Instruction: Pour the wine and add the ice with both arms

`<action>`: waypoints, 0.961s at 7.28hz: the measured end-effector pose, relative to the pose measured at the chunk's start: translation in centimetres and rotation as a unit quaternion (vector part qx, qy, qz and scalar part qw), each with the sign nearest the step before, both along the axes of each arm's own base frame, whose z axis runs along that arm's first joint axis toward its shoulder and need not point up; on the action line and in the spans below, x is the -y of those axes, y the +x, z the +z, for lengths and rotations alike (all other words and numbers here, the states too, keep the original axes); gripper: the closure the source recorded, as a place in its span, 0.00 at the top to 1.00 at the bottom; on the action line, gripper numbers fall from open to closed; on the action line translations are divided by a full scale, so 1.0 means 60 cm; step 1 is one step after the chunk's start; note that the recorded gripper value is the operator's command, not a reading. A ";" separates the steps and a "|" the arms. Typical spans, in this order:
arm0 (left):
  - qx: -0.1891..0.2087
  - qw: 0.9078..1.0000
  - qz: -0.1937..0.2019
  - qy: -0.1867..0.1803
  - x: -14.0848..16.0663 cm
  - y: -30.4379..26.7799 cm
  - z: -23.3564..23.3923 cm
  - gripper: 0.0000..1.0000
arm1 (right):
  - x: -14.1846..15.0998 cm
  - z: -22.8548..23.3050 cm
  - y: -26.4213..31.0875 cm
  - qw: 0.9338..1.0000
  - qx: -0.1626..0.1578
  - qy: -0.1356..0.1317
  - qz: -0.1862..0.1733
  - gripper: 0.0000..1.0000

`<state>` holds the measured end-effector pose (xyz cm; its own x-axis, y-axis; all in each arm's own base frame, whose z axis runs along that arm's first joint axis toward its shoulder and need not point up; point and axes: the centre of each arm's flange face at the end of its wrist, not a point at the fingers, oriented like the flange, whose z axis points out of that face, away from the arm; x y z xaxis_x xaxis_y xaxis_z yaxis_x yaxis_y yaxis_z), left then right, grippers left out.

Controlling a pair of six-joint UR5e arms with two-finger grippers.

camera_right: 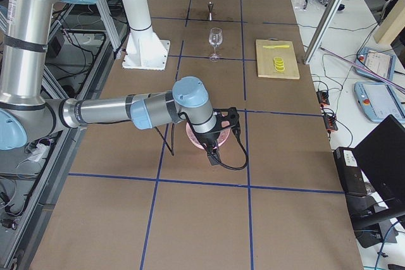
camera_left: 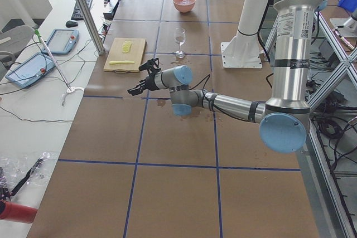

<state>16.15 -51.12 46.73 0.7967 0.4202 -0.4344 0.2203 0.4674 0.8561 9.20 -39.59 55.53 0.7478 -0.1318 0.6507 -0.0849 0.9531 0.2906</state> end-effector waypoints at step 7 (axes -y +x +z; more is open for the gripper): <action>0.089 0.951 0.059 -0.291 0.013 -0.317 0.181 1.00 | -0.011 0.008 -0.001 1.000 0.002 -0.006 -0.001 1.00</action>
<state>-2.85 -51.91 57.61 0.8419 0.2408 -0.4830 0.0127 0.8858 0.4639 9.13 -38.94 56.03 0.7454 -0.1260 0.6546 -0.0836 0.9566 0.2793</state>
